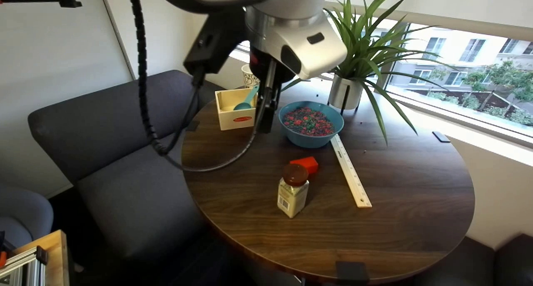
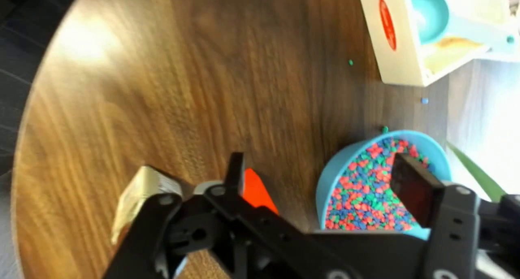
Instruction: Move the blue bowl forwards
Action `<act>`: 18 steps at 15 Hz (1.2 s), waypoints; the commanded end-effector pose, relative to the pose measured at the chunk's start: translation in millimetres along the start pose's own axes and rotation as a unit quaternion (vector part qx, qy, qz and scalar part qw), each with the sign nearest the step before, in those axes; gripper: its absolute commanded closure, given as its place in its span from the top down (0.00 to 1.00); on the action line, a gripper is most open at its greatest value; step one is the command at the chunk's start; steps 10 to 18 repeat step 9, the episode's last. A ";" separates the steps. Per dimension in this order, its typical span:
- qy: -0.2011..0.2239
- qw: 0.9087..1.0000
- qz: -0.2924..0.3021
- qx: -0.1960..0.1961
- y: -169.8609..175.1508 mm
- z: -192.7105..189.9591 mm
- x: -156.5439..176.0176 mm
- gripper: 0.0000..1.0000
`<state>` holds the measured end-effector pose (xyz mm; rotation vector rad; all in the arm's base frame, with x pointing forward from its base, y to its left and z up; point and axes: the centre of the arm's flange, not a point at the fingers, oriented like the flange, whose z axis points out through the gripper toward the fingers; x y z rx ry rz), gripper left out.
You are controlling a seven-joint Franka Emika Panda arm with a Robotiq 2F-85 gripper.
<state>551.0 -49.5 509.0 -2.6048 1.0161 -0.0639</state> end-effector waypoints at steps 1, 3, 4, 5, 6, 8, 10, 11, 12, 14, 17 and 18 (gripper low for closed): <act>-0.018 0.995 -0.091 -0.043 45.0 -42.3 -63.0 1.00; -0.028 0.988 -0.144 -0.059 60.4 -58.8 -84.7 1.00; -0.032 0.983 -0.170 -0.068 65.6 -62.1 -91.8 1.00; -0.030 0.990 -0.126 -0.053 41.7 -56.7 -66.6 1.00; -0.031 0.987 -0.144 -0.057 47.5 -62.6 -75.8 1.00; -0.029 0.985 -0.157 -0.059 53.2 -66.7 -84.6 1.00; -0.030 0.985 -0.159 -0.060 54.3 -65.9 -85.5 1.00; -0.030 0.985 -0.159 -0.060 54.3 -65.9 -85.5 1.00; -0.030 0.985 -0.159 -0.060 54.3 -65.9 -85.5 1.00; -0.030 0.985 -0.159 -0.060 54.3 -65.9 -85.5 1.00; -0.030 0.985 -0.159 -0.060 54.3 -65.9 -85.5 1.00; -0.030 0.985 -0.159 -0.060 54.3 -65.9 -85.5 1.00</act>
